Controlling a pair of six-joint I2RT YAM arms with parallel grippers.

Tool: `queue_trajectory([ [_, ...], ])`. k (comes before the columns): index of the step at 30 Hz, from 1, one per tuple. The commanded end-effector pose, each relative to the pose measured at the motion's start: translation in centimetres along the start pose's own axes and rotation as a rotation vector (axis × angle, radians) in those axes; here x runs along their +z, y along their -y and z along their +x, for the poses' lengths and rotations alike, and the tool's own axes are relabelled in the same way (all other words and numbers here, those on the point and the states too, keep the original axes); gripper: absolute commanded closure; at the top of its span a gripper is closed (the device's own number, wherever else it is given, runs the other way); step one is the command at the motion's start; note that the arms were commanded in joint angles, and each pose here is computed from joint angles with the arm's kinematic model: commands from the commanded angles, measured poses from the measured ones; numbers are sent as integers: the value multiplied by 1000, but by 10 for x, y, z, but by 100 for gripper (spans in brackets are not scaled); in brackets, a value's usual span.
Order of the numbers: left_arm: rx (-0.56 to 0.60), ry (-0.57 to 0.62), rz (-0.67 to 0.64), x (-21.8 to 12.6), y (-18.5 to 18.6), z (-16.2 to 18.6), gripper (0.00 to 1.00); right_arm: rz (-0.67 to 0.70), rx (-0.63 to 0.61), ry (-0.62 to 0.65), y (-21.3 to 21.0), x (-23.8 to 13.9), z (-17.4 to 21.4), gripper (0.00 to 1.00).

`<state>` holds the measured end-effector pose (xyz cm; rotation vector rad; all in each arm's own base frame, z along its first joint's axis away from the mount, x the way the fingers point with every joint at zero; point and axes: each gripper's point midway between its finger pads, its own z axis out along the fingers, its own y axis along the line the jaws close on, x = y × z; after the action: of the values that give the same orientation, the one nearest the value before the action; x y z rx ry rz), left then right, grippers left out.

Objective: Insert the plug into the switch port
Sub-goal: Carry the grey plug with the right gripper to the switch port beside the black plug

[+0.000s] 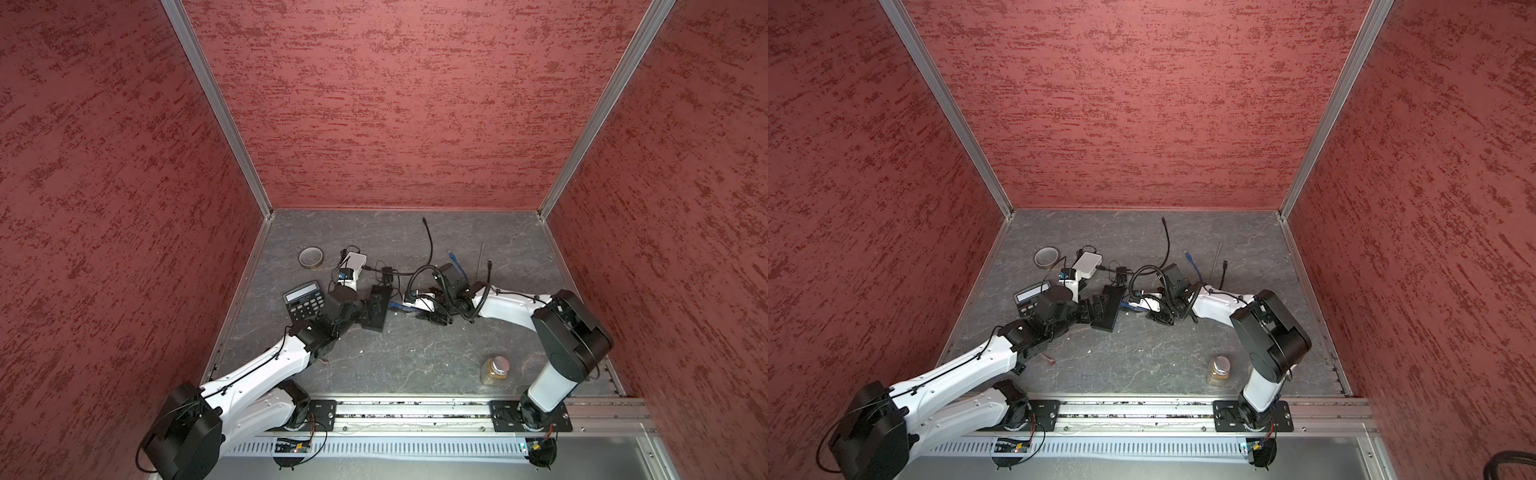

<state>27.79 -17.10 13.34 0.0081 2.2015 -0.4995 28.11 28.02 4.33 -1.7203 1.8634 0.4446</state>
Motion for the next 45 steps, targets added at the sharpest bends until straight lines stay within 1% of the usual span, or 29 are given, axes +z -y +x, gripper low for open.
queue_trajectory([
  [1, -16, 11, 12, 2, 0, -1, 0, 5, -53, -3, 2, 1, -6, 65],
  [7, -18, 3, 7, 5, -1, 2, 0, 4, -70, 2, 3, 3, -8, 65],
  [11, -21, 1, 5, 5, -2, 3, 0, -8, -81, 5, 0, 4, -10, 68],
  [23, -26, -10, -1, 7, -4, 6, 0, -20, -97, -35, -1, 13, -6, 71],
  [27, -25, -11, -1, 7, -4, 6, 0, -22, -99, -50, -1, 15, -4, 73],
  [34, -39, -17, -13, 7, -8, 8, 0, -5, -103, -38, -1, 10, -7, 82],
  [39, -76, -23, -59, 8, -19, 10, 0, 30, -78, 13, 0, -3, -19, 87],
  [45, -141, -31, -101, 10, -36, 15, 0, 66, 18, 80, -2, -20, -37, 91],
])
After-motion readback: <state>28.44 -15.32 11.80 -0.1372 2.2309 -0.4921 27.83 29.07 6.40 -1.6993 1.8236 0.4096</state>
